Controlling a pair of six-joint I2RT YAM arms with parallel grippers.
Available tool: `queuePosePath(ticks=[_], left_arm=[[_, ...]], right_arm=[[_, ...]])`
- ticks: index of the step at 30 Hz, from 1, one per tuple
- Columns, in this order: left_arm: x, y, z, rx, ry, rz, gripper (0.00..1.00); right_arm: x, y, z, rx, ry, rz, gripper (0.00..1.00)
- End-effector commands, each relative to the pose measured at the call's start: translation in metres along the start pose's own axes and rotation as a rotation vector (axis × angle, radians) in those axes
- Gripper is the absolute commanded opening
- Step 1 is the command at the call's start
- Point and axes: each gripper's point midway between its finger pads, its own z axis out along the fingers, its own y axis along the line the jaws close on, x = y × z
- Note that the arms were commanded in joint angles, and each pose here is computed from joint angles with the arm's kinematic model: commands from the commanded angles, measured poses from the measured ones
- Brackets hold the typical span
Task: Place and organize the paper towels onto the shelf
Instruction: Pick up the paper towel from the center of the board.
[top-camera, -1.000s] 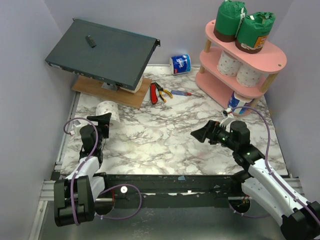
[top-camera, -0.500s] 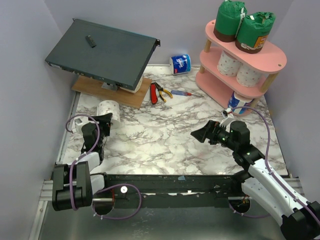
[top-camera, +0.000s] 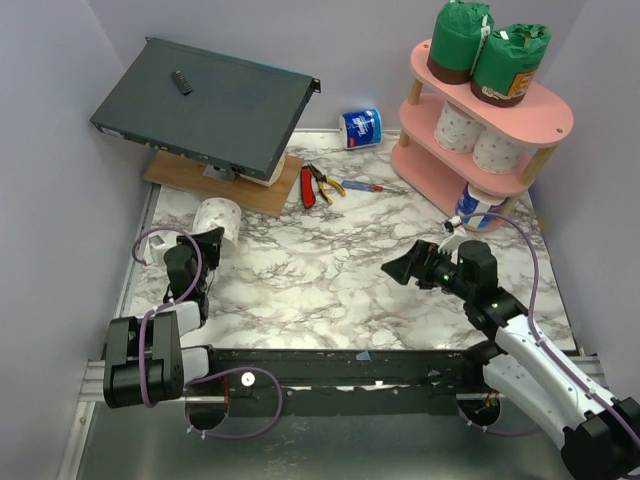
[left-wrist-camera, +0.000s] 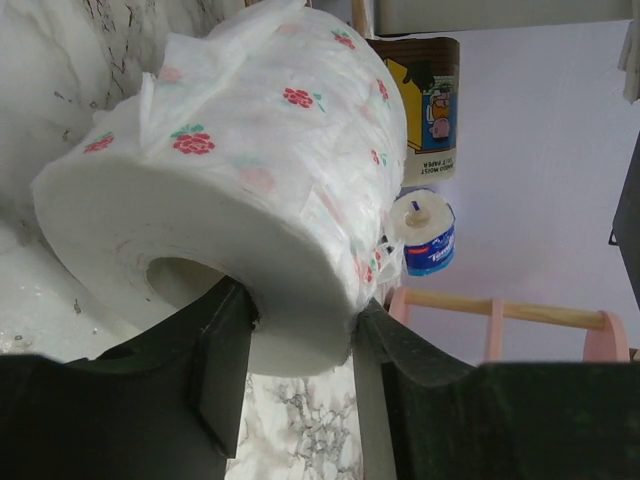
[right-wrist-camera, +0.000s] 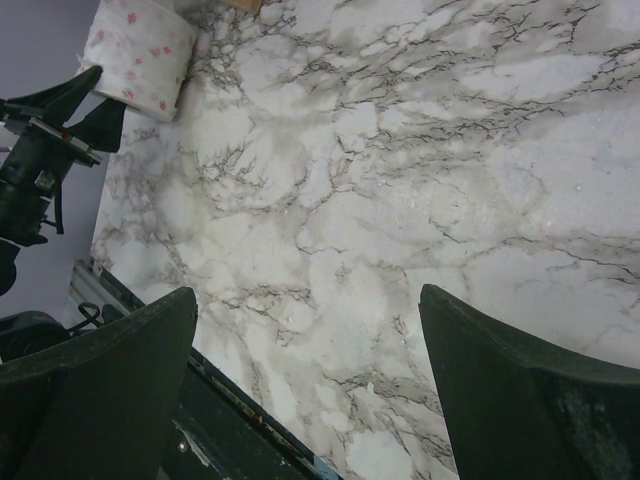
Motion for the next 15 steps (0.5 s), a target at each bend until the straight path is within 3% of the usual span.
queuePosePath(ticks=[1,9,15], left_arm=[[-0.007,-0.021,-0.003,0.076,-0.036,0.004,0.35],[-0.004,-0.034,-0.021,0.077,-0.008,0.082,0.23],[0.013,-0.051,-0.047,0.025,0.091,0.250,0.14]], right_arm=[[0.004,-0.008,0.001,0.027,0.005,-0.011,0.95],[0.003,-0.008,0.000,0.027,0.001,-0.013,0.95],[0.002,-0.006,-0.001,0.020,-0.002,-0.012,0.95]])
